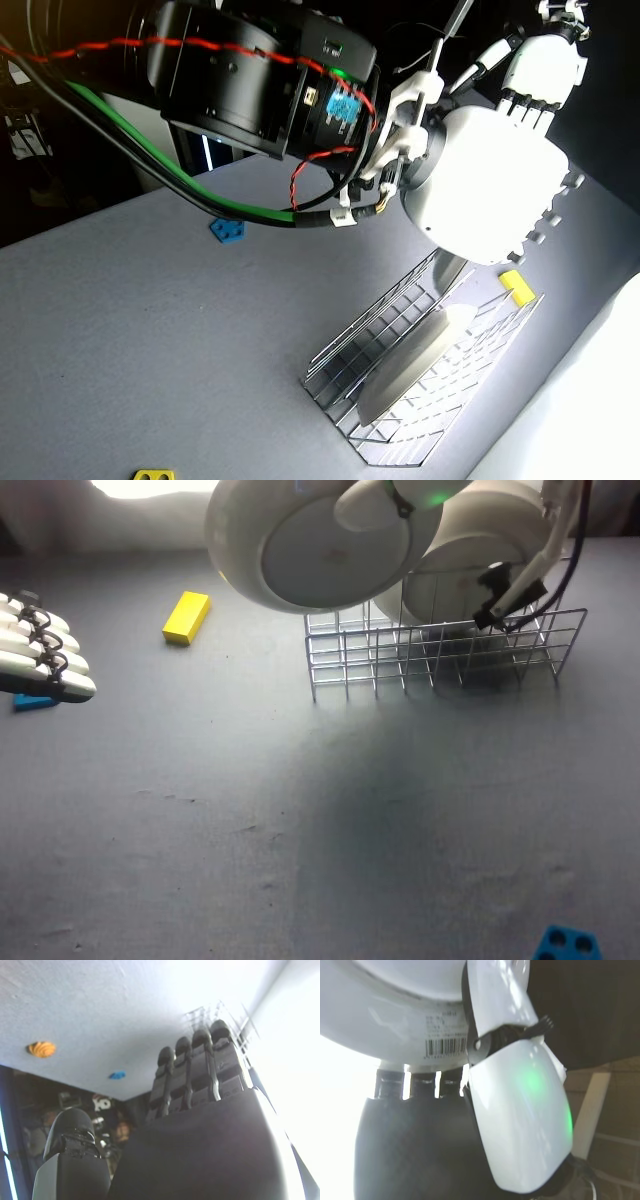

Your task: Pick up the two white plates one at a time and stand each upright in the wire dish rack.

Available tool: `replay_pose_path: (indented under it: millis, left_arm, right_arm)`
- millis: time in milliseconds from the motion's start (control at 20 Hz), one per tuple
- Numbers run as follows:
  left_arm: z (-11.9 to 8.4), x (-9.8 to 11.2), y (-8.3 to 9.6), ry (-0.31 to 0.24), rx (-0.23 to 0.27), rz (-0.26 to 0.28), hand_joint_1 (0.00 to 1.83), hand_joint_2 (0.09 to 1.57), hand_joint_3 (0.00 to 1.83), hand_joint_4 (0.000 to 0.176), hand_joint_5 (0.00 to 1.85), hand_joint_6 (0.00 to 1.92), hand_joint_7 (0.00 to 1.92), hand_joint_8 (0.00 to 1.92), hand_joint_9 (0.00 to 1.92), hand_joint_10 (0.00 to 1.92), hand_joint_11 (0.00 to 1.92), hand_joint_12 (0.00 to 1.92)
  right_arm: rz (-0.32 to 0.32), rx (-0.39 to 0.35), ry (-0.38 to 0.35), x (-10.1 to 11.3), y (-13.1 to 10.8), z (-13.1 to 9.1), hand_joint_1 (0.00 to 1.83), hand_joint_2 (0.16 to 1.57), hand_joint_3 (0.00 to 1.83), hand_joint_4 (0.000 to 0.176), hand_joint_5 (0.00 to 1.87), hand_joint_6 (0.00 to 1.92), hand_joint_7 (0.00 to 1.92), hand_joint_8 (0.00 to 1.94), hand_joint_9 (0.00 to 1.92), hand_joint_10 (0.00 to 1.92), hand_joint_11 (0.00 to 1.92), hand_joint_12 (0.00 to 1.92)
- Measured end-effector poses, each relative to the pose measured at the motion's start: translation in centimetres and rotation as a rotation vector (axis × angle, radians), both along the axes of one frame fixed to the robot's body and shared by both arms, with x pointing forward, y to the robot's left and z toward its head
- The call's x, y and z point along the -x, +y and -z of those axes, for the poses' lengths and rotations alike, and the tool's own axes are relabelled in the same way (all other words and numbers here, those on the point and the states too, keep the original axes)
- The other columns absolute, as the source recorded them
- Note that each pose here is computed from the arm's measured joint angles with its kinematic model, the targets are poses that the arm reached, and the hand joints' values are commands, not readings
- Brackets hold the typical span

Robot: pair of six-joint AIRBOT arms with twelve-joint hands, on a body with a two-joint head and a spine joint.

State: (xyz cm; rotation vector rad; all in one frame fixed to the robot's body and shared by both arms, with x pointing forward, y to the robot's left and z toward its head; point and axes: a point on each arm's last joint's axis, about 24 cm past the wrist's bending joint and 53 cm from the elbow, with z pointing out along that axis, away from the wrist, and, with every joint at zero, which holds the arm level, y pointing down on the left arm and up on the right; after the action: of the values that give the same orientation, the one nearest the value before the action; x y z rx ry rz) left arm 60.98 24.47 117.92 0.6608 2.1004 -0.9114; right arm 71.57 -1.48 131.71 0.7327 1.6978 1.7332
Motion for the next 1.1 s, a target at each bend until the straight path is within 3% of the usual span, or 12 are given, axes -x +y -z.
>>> replay_pose_path:
  millis: [200, 450, 750, 800, 850, 1100]
  left_arm:
    - [0.0, 0.0, 0.0, 0.0, -0.001, -0.002, 0.0, 1.12, 0.0, 0.0, 0.09, 0.0, 0.09, 0.0, 0.04, 0.0, 0.0, 0.1]
    - [0.2, -0.2, -0.3, 0.002, -0.002, 0.005, 0.0, 1.12, 0.0, 0.0, 0.08, 0.0, 0.08, 0.0, 0.03, 0.0, 0.0, 0.11]
    - [0.2, -0.5, -0.1, 0.001, -0.003, -0.001, 0.0, 1.11, 0.0, 0.0, 0.08, 0.01, 0.08, 0.01, 0.04, 0.01, 0.04, 0.02]
    - [0.2, -0.5, -0.1, 0.001, -0.003, -0.001, 0.0, 1.11, 0.0, 0.0, 0.08, 0.01, 0.08, 0.01, 0.04, 0.01, 0.04, 0.02]
    - [0.2, -0.5, -0.1, 0.002, -0.003, -0.001, 0.0, 1.11, 0.0, 0.0, 0.07, 0.01, 0.08, 0.01, 0.04, 0.01, 0.03, 0.02]
    - [0.2, -0.5, -0.2, 0.003, -0.004, 0.0, 0.0, 1.11, 0.0, 0.0, 0.08, 0.0, 0.08, 0.0, 0.04, 0.0, 0.03, 0.03]
  right_arm:
    - [0.014, 0.021, 0.02, -0.3, -0.6, 1.6, 1.48, 1.13, 0.0, 0.0, 0.89, 1.07, 0.95, 0.92, 0.87, 1.13, 0.73, 1.64]
    - [0.042, 0.037, 0.001, -1.2, -1.0, 2.1, 1.48, 1.14, 0.0, 0.0, 0.87, 1.09, 0.93, 0.96, 0.85, 1.15, 0.7, 1.67]
    - [0.033, 0.063, 0.027, -1.4, 0.3, 4.4, 1.48, 1.14, 0.0, 0.0, 0.87, 1.07, 0.92, 0.99, 0.86, 1.16, 0.68, 1.68]
    - [0.035, 0.063, 0.028, -1.4, 0.4, 4.6, 1.39, 1.13, 0.0, 0.0, 0.9, 1.07, 0.95, 0.98, 0.86, 1.23, 0.64, 1.4]
    - [0.038, 0.067, 0.03, -1.5, 0.4, 5.0, 1.46, 1.13, 0.0, 0.0, 0.88, 1.07, 0.94, 0.97, 0.86, 1.16, 0.69, 1.61]
    - [0.047, 0.068, 0.034, -2.0, 0.4, 5.4, 1.48, 1.14, 0.0, 0.0, 0.87, 1.08, 0.92, 1.0, 0.86, 1.15, 0.69, 1.67]
